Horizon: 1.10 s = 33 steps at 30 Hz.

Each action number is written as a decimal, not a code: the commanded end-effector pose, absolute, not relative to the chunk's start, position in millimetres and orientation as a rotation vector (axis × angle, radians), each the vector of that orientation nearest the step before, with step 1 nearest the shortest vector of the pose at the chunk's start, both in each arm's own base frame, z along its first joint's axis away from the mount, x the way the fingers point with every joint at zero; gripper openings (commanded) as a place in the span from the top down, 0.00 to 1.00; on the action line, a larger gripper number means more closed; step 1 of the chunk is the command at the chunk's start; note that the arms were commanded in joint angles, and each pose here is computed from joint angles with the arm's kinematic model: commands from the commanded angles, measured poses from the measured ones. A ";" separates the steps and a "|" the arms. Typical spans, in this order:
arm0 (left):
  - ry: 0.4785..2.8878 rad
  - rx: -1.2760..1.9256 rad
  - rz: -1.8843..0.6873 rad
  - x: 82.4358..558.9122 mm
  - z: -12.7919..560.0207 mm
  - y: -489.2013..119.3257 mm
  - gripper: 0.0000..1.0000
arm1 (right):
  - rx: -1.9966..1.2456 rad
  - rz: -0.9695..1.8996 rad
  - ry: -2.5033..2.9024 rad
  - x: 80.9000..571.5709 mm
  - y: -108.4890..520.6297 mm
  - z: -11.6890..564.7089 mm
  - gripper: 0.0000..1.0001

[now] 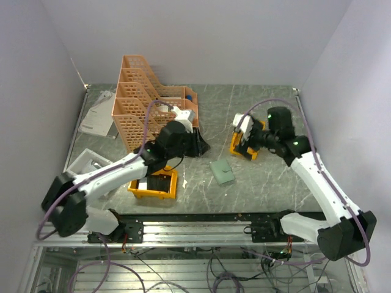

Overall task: Put the credit cards into the card holder
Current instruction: Reset both arms

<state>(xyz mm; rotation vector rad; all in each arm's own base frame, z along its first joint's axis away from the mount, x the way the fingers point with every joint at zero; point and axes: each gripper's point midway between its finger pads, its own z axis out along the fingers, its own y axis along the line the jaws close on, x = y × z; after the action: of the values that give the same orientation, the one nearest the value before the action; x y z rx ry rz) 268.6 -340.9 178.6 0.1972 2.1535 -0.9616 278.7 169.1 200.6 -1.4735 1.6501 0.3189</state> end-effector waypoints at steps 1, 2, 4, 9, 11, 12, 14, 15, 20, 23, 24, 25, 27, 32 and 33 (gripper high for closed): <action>1.904 0.240 -0.856 280.6 276.5 -307.8 0.43 | -1.179 0.316 1.615 296.1 154.7 290.6 0.05; 1.855 0.230 -0.858 280.2 302.4 -300.7 0.26 | -1.119 0.328 1.621 299.0 152.6 305.8 0.01; 1.821 0.226 -0.841 279.4 334.5 -287.6 0.06 | -1.013 0.333 1.627 307.2 149.7 332.6 0.00; 1.772 0.259 -0.815 272.5 409.5 -268.8 0.02 | -0.653 0.323 1.617 322.4 133.1 419.3 0.00; 1.752 0.246 -0.807 268.4 436.0 -260.8 0.02 | -0.564 0.323 1.611 320.3 126.9 448.7 0.00; 1.738 0.245 -0.808 265.5 447.6 -257.2 0.02 | -0.541 0.323 1.604 318.5 125.0 461.7 0.00; 1.712 0.246 -0.817 258.4 469.1 -250.8 0.02 | -0.571 0.317 1.567 309.5 124.8 483.4 0.01; 1.696 0.249 -0.825 255.0 479.1 -248.6 0.02 | -0.600 0.321 1.549 304.1 126.8 491.6 0.00; 1.604 0.252 -0.885 235.5 520.5 -237.2 0.02 | -0.574 0.382 1.520 294.6 129.7 514.1 0.00; 1.570 0.248 -0.912 227.5 531.9 -232.6 0.02 | -0.433 0.424 1.538 296.6 124.3 526.5 0.00; 1.562 0.249 -0.918 225.5 534.3 -231.6 0.02 | -0.424 0.435 1.534 294.1 124.7 530.8 0.00; 1.558 0.247 -0.920 224.1 535.6 -230.3 0.02 | -0.434 0.442 1.529 292.6 126.1 533.9 0.01; 1.557 0.242 -0.920 222.3 536.3 -227.8 0.02 | -0.437 0.454 1.528 291.6 127.6 536.8 0.00; 1.544 0.240 -0.922 219.7 538.2 -224.9 0.02 | -0.487 0.449 1.536 294.6 130.2 531.7 0.00; 1.542 0.239 -0.919 219.5 538.6 -224.1 0.02 | -0.498 0.446 1.540 295.7 130.7 529.5 0.00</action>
<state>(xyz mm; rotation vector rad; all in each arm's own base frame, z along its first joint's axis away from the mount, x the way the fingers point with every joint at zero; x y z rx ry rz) 228.1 -230.1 531.2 0.2232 1.5651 -0.9085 298.3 131.2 532.1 -0.4874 1.5215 0.4332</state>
